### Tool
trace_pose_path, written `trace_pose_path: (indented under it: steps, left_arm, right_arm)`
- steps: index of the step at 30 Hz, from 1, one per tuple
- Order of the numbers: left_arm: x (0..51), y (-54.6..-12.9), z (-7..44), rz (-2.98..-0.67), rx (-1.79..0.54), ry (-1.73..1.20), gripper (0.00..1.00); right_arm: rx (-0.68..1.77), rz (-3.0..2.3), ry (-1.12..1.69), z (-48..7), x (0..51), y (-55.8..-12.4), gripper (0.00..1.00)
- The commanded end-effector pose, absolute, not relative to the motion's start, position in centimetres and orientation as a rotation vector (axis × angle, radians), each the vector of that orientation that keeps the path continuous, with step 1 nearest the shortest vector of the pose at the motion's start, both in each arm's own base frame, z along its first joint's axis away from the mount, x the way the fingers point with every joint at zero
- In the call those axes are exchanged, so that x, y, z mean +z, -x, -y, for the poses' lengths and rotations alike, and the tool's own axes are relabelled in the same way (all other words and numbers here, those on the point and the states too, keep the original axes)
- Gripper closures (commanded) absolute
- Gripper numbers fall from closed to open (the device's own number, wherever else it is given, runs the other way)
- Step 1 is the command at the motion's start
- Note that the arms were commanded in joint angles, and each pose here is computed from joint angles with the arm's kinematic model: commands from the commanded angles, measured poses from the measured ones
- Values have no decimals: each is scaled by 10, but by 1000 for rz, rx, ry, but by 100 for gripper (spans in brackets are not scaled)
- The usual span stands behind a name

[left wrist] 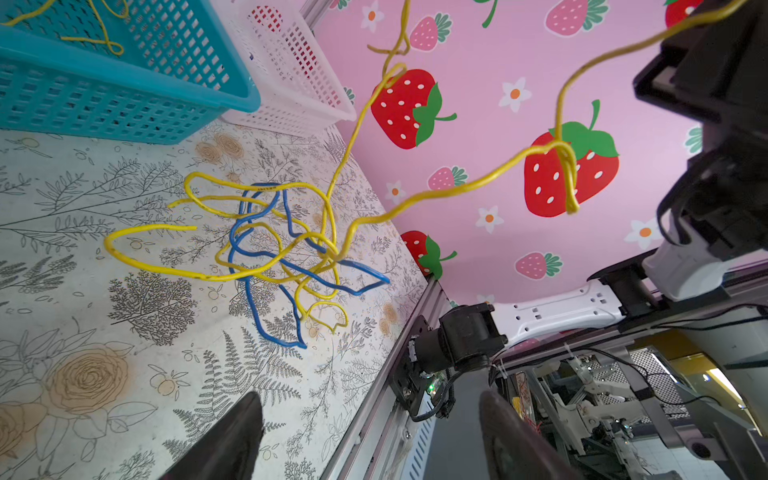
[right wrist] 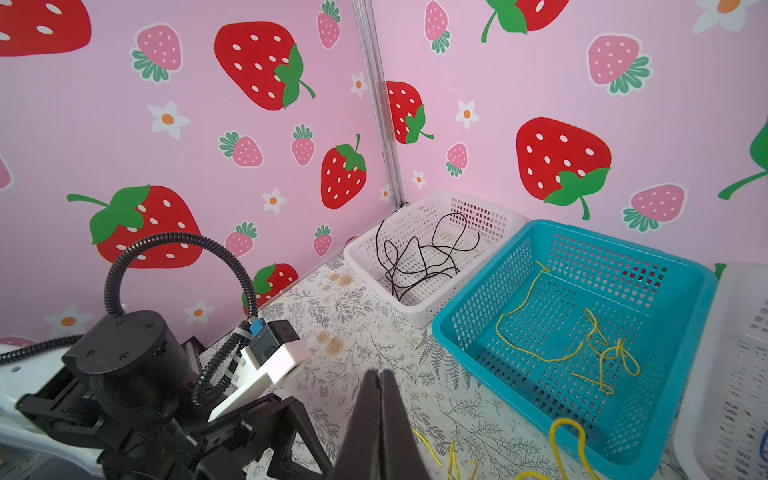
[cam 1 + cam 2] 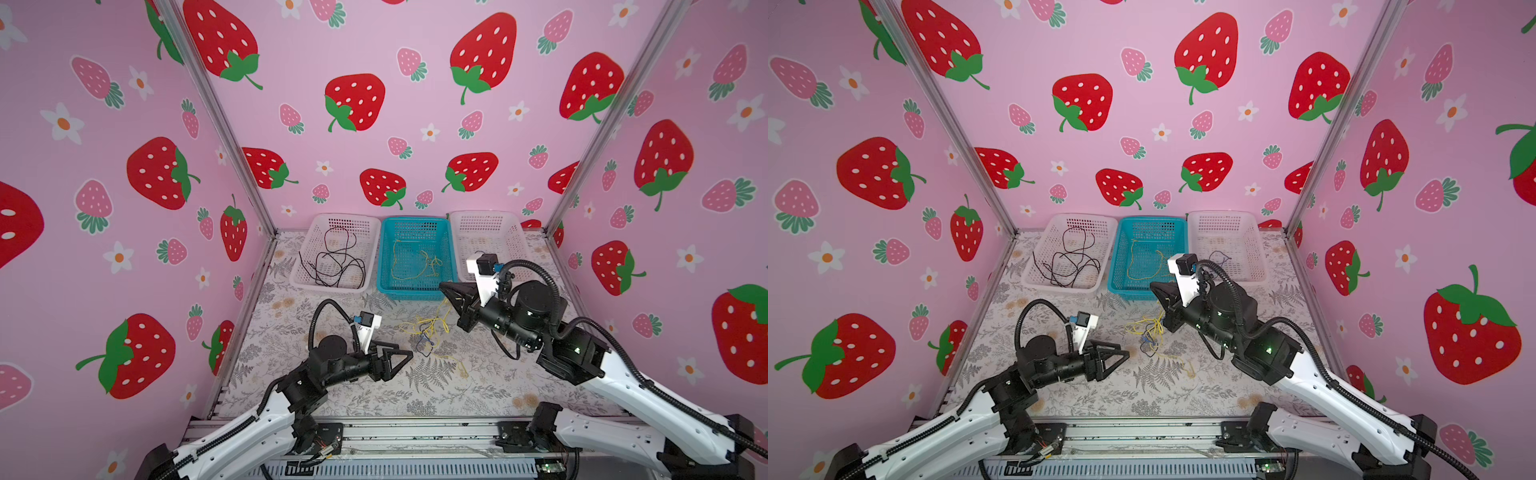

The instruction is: Untangle the cables

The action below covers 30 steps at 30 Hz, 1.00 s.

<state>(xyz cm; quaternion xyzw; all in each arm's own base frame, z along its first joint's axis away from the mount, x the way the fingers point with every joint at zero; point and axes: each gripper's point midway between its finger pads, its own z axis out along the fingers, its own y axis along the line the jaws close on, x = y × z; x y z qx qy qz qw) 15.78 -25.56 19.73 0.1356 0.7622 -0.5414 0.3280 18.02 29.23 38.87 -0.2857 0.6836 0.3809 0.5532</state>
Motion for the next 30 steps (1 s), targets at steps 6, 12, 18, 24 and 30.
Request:
trace_pose_path:
  steps: [6, 12, 18, 24, 30]
  left_arm:
    - [205, -143, 283, -1965, -1442, -455, 10]
    - [207, -138, 301, -1936, -1400, -454, 4]
    - [212, -146, 309, -1889, -1284, -431, 0]
    - [224, -169, 312, -1814, -1193, -348, 1]
    - [235, -189, 320, -1772, -1106, -299, 1]
  right_arm:
    - [927, -1530, 531, -278, 438, -187, 100]
    - [929, -1498, 455, -273, 466, -194, 100]
    - [977, -1474, 451, -280, 486, -193, 100]
    - [1036, -1456, 441, -287, 503, -190, 100]
    - [1080, -1456, 425, -293, 518, -187, 100]
